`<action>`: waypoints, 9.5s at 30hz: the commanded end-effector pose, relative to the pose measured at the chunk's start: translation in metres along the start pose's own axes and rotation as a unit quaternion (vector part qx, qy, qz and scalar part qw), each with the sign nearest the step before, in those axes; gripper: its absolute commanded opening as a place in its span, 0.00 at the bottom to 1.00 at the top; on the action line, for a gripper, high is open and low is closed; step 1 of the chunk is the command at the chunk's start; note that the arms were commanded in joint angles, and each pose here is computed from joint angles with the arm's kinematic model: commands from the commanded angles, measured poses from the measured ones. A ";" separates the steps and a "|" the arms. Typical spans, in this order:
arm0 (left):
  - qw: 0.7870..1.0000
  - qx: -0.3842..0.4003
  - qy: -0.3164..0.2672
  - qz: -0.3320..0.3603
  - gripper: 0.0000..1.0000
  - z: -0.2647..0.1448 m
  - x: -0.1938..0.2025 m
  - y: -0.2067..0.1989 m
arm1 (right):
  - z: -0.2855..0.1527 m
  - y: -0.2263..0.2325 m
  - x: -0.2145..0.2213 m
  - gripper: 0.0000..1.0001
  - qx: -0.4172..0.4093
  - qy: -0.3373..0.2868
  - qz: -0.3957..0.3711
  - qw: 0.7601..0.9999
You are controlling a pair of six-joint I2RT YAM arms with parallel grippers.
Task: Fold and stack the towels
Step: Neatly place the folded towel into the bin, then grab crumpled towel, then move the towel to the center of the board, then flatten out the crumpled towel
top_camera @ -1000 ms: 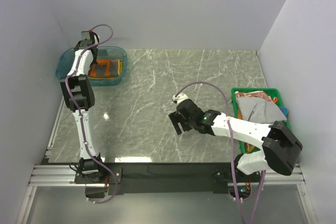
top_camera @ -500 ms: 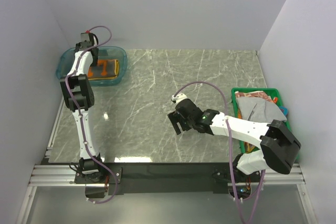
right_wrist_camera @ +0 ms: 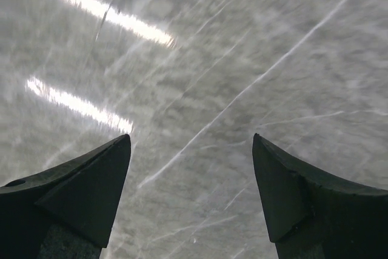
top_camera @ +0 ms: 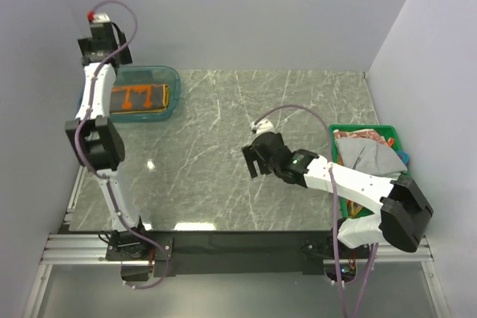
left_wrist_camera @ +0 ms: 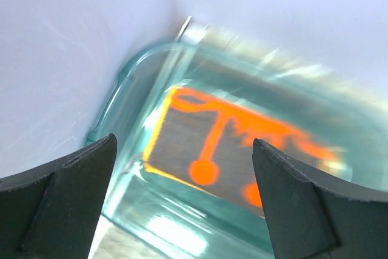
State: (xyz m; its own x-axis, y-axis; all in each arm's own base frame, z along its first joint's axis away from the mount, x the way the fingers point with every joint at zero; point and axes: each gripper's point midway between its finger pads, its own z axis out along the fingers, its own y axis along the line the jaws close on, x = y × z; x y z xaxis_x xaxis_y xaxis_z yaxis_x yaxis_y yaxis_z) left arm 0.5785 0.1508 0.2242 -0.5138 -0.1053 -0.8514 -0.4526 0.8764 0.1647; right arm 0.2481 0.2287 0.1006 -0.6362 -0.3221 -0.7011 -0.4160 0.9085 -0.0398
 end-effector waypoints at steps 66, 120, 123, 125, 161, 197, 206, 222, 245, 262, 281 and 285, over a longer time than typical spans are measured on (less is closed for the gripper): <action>0.920 0.384 0.017 -0.074 0.98 -0.297 0.185 -0.099 | -0.059 -0.224 -0.123 0.00 0.179 -0.231 0.309 0.905; 0.957 0.221 0.188 -0.024 0.69 -0.190 0.270 -0.239 | 0.079 -0.061 -0.039 0.69 -0.025 -0.060 0.289 0.955; 0.962 0.202 0.185 -0.005 0.65 -0.183 0.279 -0.242 | 0.083 -0.066 -0.036 0.69 -0.012 -0.057 0.286 0.956; 0.962 0.193 0.191 0.007 0.64 -0.179 0.288 -0.243 | 0.086 -0.069 -0.034 0.69 -0.001 -0.056 0.288 0.956; 0.981 0.028 0.188 -0.043 0.01 -0.204 0.321 -0.114 | -0.006 -0.145 -0.015 0.01 0.184 -0.045 0.276 0.942; 0.963 0.171 0.180 -0.108 0.68 -0.237 0.278 -0.199 | 0.030 -0.067 0.078 0.56 0.039 0.127 0.230 0.964; 0.976 0.123 0.177 -0.013 0.67 -0.171 0.275 -0.261 | 0.007 -0.024 0.130 0.58 -0.007 0.204 0.204 0.958; 0.959 0.275 0.069 0.010 0.87 -0.148 0.172 -0.376 | -0.024 0.112 0.076 0.59 -0.201 0.182 0.102 0.957; 0.969 0.212 0.123 -0.035 0.70 -0.199 0.227 -0.278 | 0.050 -0.068 0.091 0.43 0.041 0.174 0.234 0.955; 0.964 0.224 0.125 0.067 0.71 -0.150 0.246 -0.336 | -0.017 0.038 0.155 0.46 -0.078 0.248 0.181 0.948; 0.969 0.239 0.045 0.036 0.74 -0.206 0.167 -0.282 | 0.025 -0.028 -0.079 0.34 -0.056 0.001 0.143 0.988; 0.970 0.229 0.062 0.043 0.71 -0.194 0.182 -0.283 | 0.065 -0.029 -0.114 0.29 -0.047 -0.008 0.139 0.989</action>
State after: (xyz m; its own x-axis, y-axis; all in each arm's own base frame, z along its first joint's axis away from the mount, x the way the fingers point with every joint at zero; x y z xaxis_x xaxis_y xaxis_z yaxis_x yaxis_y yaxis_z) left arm 0.4698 -0.2154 0.1380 -0.6025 -0.0790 -0.7942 -0.0272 0.9965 -0.0785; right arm 0.3453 0.2455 0.1441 -0.7503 -0.0073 -0.6611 -0.2484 0.9298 0.2717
